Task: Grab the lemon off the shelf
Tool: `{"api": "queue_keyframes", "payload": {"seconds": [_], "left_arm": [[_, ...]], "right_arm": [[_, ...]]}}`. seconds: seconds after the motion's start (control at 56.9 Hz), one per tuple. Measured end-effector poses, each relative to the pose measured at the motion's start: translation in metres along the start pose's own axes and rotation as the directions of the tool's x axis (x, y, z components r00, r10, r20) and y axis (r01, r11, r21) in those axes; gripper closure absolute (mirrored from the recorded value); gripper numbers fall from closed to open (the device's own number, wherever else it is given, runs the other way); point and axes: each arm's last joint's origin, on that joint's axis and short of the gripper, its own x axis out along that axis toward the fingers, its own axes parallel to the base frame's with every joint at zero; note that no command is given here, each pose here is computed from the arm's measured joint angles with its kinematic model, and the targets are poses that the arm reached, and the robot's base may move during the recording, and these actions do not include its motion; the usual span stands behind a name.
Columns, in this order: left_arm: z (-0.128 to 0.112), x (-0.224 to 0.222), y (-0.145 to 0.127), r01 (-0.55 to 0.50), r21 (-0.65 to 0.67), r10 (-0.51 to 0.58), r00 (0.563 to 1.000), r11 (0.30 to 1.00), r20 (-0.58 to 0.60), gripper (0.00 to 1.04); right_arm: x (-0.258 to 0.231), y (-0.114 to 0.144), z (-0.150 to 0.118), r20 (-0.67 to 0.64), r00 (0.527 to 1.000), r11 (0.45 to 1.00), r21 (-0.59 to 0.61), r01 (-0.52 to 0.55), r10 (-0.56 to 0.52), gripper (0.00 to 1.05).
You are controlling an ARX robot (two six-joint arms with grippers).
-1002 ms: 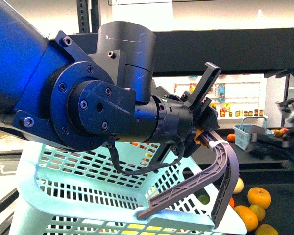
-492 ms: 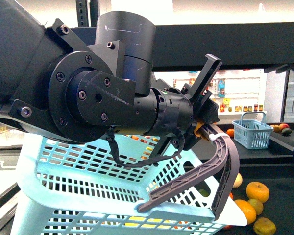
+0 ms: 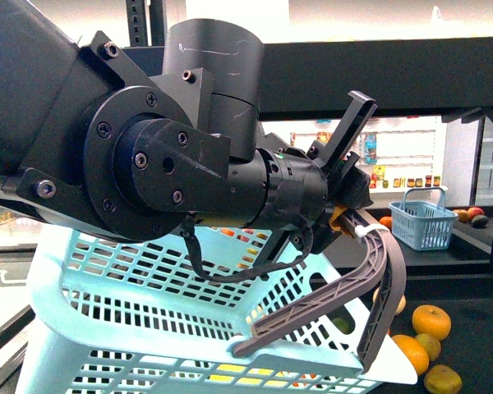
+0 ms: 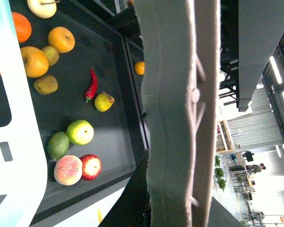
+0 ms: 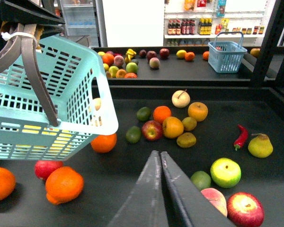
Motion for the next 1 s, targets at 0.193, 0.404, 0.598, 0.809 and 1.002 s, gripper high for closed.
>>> {"api": "queue_keyframes", "payload": {"seconds": [0.193,0.404,0.598,0.809,1.002], "left_arm": [[0.000,0.000,0.000,-0.001,0.002,0.001,1.000,1.000,0.002,0.97],[0.000,0.000,0.000,-0.001,0.001,0.001,1.000,1.000,0.001,0.97],[0.000,0.000,0.000,-0.001,0.001,0.001,1.000,1.000,0.002,0.97],[0.000,0.000,0.000,-0.001,0.001,0.001,1.000,1.000,0.001,0.97],[0.000,0.000,0.000,-0.001,0.001,0.001,1.000,1.000,0.001,0.97]], "right_arm": [[0.000,0.000,-0.003,0.009,1.000,1.000,0.000,-0.002,0.002,1.02],[-0.001,0.000,-0.011,0.021,1.000,1.000,0.000,-0.002,0.002,1.02],[-0.001,0.000,-0.011,0.022,1.000,1.000,-0.001,-0.002,0.002,0.99],[-0.001,0.000,-0.011,0.022,1.000,1.000,-0.001,-0.002,0.002,0.64],[-0.001,0.000,-0.011,0.022,1.000,1.000,-0.001,-0.002,0.002,0.30]]}}
